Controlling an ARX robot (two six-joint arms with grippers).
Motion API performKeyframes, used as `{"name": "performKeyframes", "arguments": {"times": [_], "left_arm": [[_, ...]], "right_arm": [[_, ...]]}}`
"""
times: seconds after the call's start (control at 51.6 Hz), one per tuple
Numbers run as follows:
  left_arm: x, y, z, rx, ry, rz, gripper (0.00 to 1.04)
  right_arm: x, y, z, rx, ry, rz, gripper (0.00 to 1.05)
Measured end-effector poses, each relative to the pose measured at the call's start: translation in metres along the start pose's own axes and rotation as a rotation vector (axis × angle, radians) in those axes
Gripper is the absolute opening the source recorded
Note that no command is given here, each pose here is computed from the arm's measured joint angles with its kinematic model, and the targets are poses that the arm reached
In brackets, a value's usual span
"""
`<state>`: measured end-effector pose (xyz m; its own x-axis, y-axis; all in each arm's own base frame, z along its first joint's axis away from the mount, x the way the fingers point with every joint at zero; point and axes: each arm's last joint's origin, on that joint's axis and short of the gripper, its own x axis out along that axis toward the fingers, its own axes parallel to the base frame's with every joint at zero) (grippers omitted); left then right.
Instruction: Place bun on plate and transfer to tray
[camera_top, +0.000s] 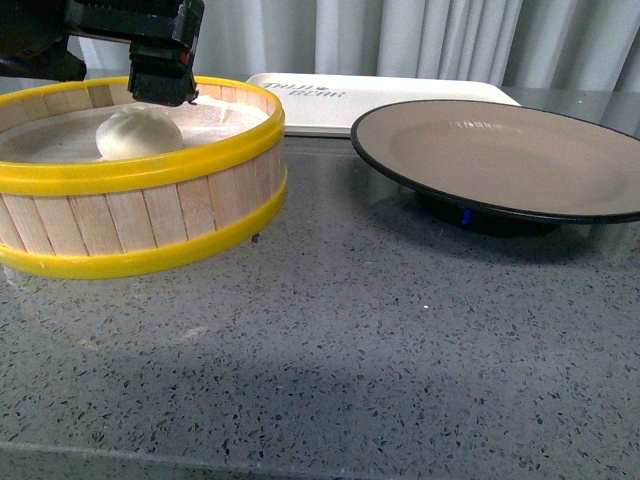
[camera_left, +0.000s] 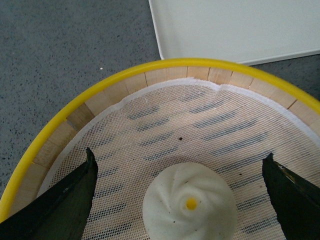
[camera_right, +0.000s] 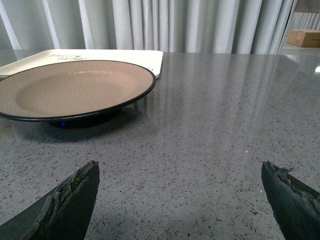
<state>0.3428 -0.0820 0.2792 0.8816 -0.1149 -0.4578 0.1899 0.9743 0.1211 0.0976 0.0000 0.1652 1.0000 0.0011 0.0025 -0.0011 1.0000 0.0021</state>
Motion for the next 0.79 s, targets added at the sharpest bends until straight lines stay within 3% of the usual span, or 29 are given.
{"name": "performKeyframes", "arguments": {"times": [0.678, 0.795], "left_arm": [[0.0070, -0.0019, -0.0066, 0.018, 0.107, -0.022, 0.98], [0.0080, -0.0028, -0.0073, 0.029, 0.114, -0.024, 0.78]], "right_arm": [[0.0000, 0.0000, 0.0000, 0.000, 0.000, 0.000, 0.96], [0.0000, 0.0000, 0.0000, 0.000, 0.000, 0.000, 0.96]]}}
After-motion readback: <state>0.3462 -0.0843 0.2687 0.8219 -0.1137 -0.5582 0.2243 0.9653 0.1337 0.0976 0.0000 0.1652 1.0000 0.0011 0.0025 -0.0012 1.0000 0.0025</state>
